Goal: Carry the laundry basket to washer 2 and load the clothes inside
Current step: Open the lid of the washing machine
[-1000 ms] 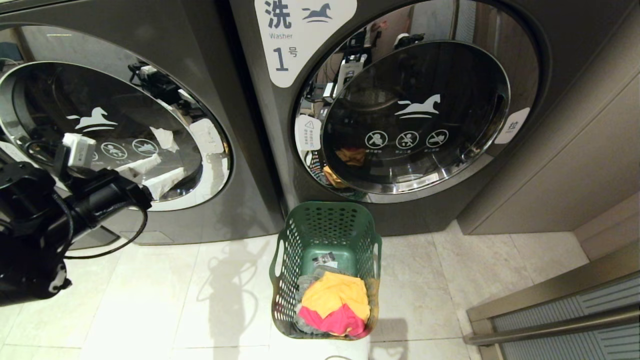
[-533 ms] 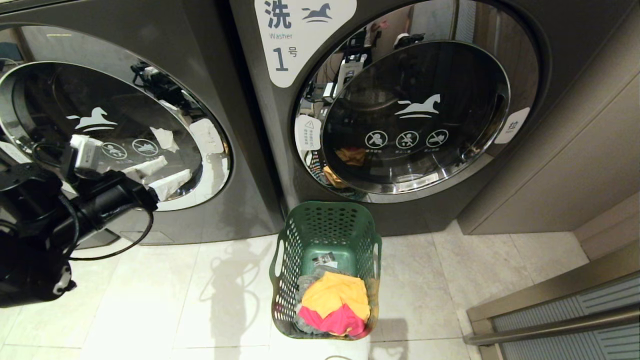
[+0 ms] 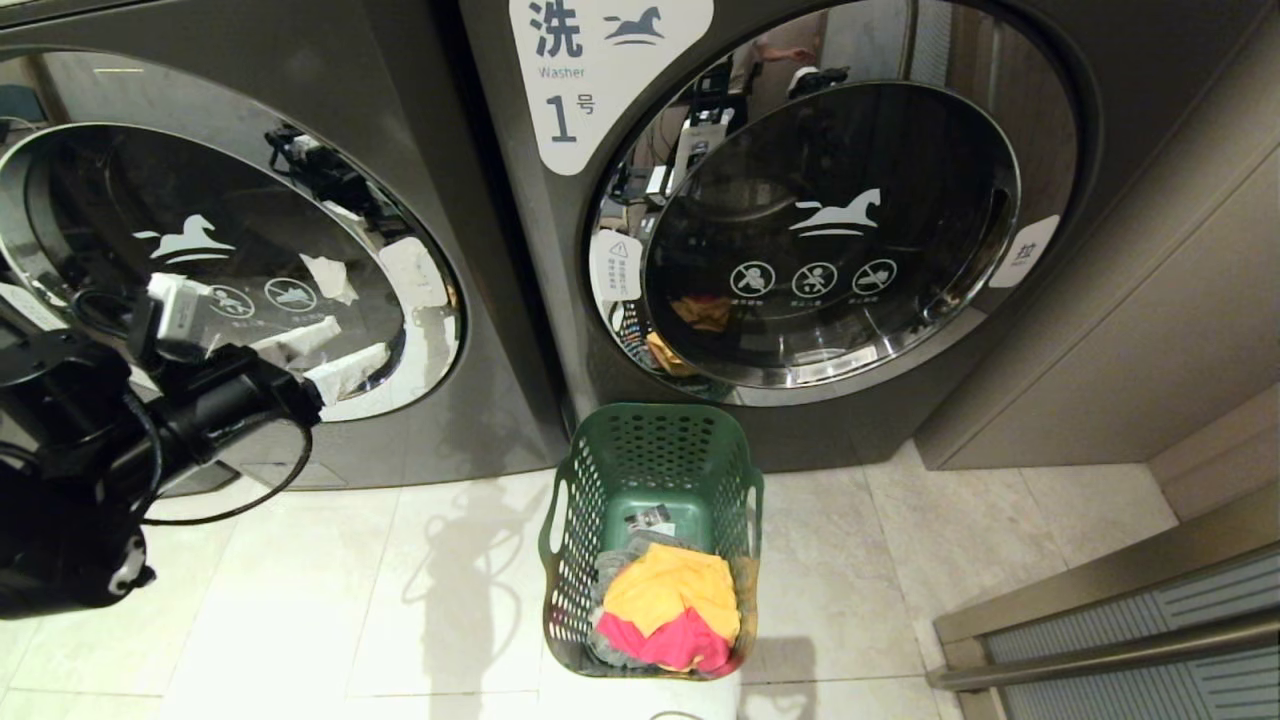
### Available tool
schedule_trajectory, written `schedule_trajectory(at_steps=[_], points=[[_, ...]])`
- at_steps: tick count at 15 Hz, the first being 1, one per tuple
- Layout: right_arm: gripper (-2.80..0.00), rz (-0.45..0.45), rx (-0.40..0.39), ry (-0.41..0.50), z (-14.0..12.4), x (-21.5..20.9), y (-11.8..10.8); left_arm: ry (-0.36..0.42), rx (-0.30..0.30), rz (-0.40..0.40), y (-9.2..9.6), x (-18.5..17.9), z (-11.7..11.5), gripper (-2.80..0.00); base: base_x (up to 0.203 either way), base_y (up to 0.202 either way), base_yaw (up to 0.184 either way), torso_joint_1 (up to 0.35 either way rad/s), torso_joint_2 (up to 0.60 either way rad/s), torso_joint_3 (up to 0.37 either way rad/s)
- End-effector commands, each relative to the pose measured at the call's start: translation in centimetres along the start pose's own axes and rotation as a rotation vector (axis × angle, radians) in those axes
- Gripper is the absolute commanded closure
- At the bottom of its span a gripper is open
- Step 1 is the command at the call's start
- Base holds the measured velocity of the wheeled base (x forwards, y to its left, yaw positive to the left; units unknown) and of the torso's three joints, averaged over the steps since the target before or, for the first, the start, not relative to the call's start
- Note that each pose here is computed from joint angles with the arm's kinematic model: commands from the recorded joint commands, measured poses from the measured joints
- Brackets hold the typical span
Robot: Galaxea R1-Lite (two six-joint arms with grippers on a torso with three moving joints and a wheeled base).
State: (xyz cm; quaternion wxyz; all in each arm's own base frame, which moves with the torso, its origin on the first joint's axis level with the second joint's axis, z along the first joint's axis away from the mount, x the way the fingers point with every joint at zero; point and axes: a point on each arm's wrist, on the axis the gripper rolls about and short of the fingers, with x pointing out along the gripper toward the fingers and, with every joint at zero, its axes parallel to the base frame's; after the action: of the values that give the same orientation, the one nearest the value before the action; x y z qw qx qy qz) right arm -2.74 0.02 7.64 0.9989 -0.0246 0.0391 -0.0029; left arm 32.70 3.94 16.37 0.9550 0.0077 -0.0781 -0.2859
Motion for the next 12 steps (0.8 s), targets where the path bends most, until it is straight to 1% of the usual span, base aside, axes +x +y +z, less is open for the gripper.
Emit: schedule_trajectory(at_steps=[1,3,6,10,12], points=[[0.0,0.0,-0.001,0.002,0.0,0.0,0.0,-0.004,0.003,0.007,-0.2,-0.3,0.2,-2.8,0.0,0.0,0.0,0.0,0.0,0.0],[0.0,0.0,-0.001,0.002,0.0,0.0,0.0,0.002,-0.005,0.029,-0.6,-0.5,0.1,-2.8,0.0,0.0,0.0,0.0,0.0,0.0],[0.0,0.0,-0.001,0.002,0.0,0.0,0.0,0.016,-0.023,0.01,-1.6,-0.5,-0.2,-2.8,0.0,0.0,0.0,0.0,0.0,0.0],[0.0,0.0,-0.001,0.002,0.0,0.0,0.0,0.007,0.012,-0.003,-1.8,-0.1,-0.1,-2.8,0.0,0.0,0.0,0.0,0.0,0.0],[0.0,0.0,-0.001,0.002,0.0,0.0,0.0,0.013,0.015,-0.002,-1.9,-0.2,-0.2,-2.8,0.0,0.0,0.0,0.0,0.0,0.0]])
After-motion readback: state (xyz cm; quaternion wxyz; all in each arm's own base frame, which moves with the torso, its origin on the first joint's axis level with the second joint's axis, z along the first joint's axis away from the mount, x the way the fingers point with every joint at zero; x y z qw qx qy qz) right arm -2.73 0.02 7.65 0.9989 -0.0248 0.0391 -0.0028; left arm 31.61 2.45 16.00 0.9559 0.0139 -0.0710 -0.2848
